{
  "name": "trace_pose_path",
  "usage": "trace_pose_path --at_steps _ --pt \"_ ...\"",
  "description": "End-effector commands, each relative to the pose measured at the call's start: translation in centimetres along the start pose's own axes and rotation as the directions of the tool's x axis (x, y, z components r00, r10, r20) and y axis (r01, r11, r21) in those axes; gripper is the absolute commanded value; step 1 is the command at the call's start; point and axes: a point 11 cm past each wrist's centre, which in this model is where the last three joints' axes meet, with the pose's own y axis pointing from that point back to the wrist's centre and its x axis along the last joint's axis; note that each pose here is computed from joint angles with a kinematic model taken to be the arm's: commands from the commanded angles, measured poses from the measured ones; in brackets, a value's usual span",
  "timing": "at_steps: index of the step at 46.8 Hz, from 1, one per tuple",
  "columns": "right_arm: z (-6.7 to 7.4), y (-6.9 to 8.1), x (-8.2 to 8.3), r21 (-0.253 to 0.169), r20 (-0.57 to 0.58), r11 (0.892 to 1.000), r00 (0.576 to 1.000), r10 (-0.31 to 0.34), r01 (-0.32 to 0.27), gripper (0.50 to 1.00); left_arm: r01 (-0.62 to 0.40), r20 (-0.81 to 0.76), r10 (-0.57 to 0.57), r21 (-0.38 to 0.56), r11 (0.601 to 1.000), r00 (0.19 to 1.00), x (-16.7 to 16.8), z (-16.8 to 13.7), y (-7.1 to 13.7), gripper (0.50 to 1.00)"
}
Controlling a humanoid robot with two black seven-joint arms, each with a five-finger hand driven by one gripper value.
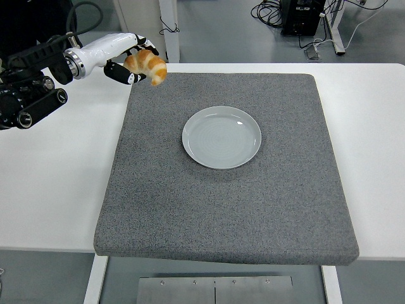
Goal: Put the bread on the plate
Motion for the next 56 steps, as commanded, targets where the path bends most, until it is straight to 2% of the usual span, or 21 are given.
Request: trace_pose_path --at_steps 1,18,36,43,56 --pt "0.0 0.0 0.0 0.0 0.0 1.0 1.0 0.0 0.0 1.0 -0.009 0.001 0.009 -0.001 1.0 1.0 0.7 0.0 0.0 0.567" --pt "0.0 0.0 0.0 0.0 0.0 1.0 1.0 0.0 0.0 1.0 -0.007 0.001 0.007 -0.052 0.999 1.0 0.9 1.8 -0.7 0.571" --pt "0.0 0.0 0.0 0.0 0.0 1.0 1.0 0.0 0.0 1.0 0.038 -0.003 -0.039 -0.178 0.983 0.999 -1.0 7.0 -2.5 0.574" --pt "0.0 0.0 0.0 0.0 0.0 1.0 1.0 -0.001 0.001 1.0 0.044 -0.002 -0.045 -0.205 0.978 0.999 -1.0 8.1 -2.7 0.575" --pt "0.0 0.0 0.0 0.0 0.0 1.0 1.0 0.0 0.0 1.0 0.078 0.003 -0.08 -0.278 0.957 0.997 -3.2 12.1 -4.2 0.577"
